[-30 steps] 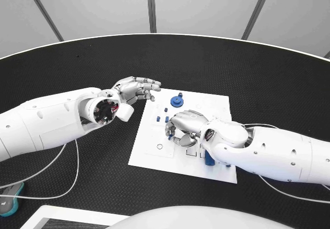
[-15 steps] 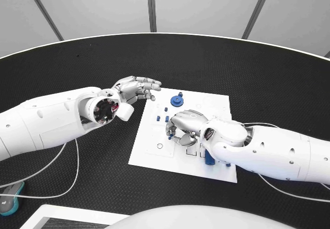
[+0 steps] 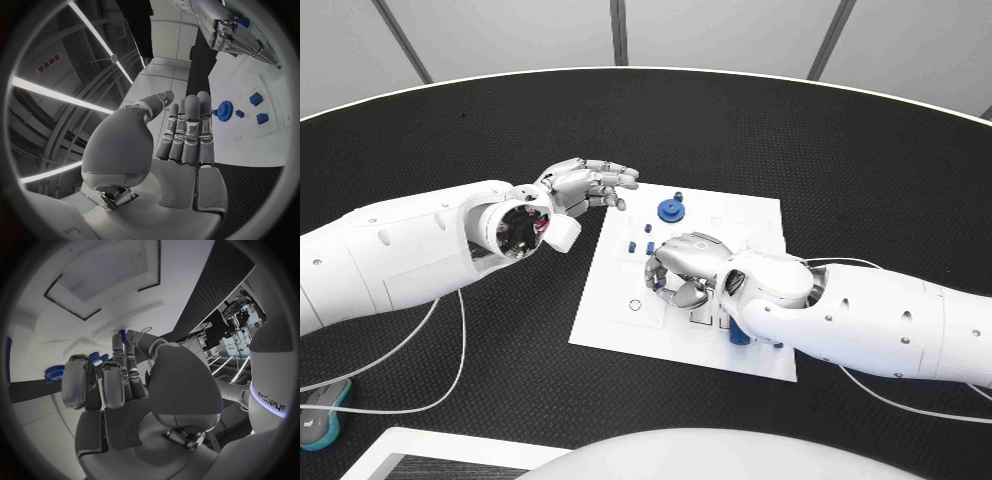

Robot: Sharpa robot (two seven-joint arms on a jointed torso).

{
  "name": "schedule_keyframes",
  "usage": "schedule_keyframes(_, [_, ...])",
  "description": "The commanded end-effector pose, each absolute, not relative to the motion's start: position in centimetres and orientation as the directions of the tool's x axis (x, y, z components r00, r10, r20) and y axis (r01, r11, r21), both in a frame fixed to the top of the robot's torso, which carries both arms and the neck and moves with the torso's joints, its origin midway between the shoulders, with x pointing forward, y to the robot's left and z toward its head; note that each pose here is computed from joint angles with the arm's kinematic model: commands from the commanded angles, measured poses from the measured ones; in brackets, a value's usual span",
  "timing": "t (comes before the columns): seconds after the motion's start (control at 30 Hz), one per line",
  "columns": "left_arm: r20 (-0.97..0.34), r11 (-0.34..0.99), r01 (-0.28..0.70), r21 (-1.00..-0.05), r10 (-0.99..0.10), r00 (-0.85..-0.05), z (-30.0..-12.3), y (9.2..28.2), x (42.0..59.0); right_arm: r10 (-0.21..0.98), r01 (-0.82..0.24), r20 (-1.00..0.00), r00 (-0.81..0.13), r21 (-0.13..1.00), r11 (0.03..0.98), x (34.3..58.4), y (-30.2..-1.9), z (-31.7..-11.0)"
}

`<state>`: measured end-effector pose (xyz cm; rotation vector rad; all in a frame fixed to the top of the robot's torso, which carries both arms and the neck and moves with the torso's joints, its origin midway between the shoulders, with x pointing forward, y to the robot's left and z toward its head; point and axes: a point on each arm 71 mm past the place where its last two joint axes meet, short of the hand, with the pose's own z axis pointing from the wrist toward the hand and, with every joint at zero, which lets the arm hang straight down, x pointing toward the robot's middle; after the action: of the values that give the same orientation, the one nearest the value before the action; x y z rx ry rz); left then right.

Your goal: Assemble the parts on the task board

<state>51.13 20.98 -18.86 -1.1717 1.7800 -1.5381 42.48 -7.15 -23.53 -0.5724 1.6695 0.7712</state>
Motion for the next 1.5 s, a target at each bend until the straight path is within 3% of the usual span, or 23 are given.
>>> schedule_keyframes(0.03, [0.156,-0.012,-0.278,-0.961,-0.852,-0.499,-18.9,21.0,51.1,0.022,-0.721,-0.972,-0.233,0.188,0.667,42.5,-7.1,-23.6])
schedule_keyframes(0.6, [0.157,-0.009,-0.283,-0.959,-0.851,-0.502,-18.9,21.0,51.2,0.042,-0.707,-0.975,-0.216,0.186,0.683,42.9,-7.7,-23.6])
schedule_keyframes(1.0, [0.157,-0.008,-0.286,-0.958,-0.85,-0.503,-18.9,21.1,51.2,0.088,-0.705,-0.976,-0.198,0.205,0.679,41.7,-8.8,-22.8])
schedule_keyframes(1.27, [0.157,-0.008,-0.287,-0.958,-0.851,-0.501,-19.0,21.3,51.2,0.122,-0.667,-0.976,-0.179,0.212,0.714,40.3,-12.4,-21.2])
schedule_keyframes(1.5, [0.157,-0.008,-0.286,-0.958,-0.851,-0.501,-19.0,21.5,51.3,0.131,-0.561,-0.981,-0.144,0.19,0.806,41.6,-18.2,-19.6])
